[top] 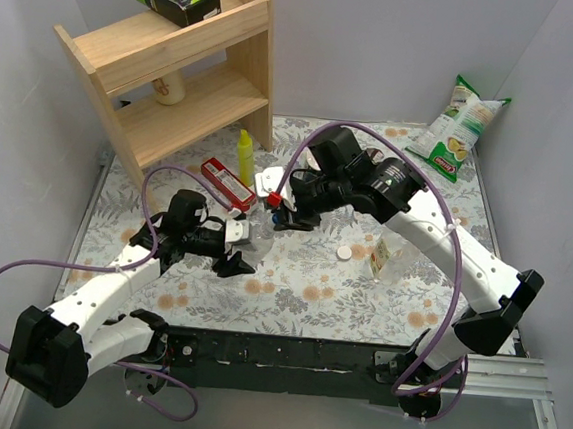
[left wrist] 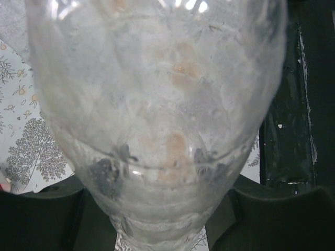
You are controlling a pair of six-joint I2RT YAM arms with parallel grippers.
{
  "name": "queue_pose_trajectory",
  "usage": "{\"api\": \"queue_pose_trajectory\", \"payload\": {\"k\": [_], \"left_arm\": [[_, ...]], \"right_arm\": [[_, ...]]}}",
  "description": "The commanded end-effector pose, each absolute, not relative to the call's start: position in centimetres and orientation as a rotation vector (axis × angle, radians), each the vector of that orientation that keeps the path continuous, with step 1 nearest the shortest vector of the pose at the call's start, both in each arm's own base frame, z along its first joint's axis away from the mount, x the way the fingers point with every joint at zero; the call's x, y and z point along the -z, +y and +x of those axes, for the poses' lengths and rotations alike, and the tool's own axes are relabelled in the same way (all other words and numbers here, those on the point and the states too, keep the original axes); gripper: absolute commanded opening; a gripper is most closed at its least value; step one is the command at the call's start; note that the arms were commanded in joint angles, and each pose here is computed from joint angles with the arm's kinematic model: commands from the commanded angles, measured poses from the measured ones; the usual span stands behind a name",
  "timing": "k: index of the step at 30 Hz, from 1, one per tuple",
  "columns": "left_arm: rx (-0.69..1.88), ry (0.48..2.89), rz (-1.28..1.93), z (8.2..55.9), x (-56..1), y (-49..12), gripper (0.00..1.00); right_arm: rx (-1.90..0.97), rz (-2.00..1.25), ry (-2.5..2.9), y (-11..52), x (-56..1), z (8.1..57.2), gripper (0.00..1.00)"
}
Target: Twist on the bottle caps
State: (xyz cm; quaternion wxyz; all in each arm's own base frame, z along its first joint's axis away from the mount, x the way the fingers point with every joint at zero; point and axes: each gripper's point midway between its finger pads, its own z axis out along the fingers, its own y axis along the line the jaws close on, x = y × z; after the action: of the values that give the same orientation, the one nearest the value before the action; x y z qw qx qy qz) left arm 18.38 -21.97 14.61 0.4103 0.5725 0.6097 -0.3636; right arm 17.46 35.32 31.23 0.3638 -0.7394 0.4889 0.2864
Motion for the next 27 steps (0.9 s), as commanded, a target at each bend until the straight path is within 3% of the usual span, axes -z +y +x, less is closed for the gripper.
{"api": "queue_pose_trajectory", "payload": {"k": [1,27], "left_arm": [[0.870,1.420,1.463,18.7,-17.4,-22.4,0.00],[0.816,1.319,1.430,19.3,-19.9,-22.7,0.00]], "right_arm": [[-0.793,-1.941,1.193,35.8,-32.1,16.0,0.29],[-0.877,-2.001,1.171,36.0,-30.3,14.7,0.29]]}}
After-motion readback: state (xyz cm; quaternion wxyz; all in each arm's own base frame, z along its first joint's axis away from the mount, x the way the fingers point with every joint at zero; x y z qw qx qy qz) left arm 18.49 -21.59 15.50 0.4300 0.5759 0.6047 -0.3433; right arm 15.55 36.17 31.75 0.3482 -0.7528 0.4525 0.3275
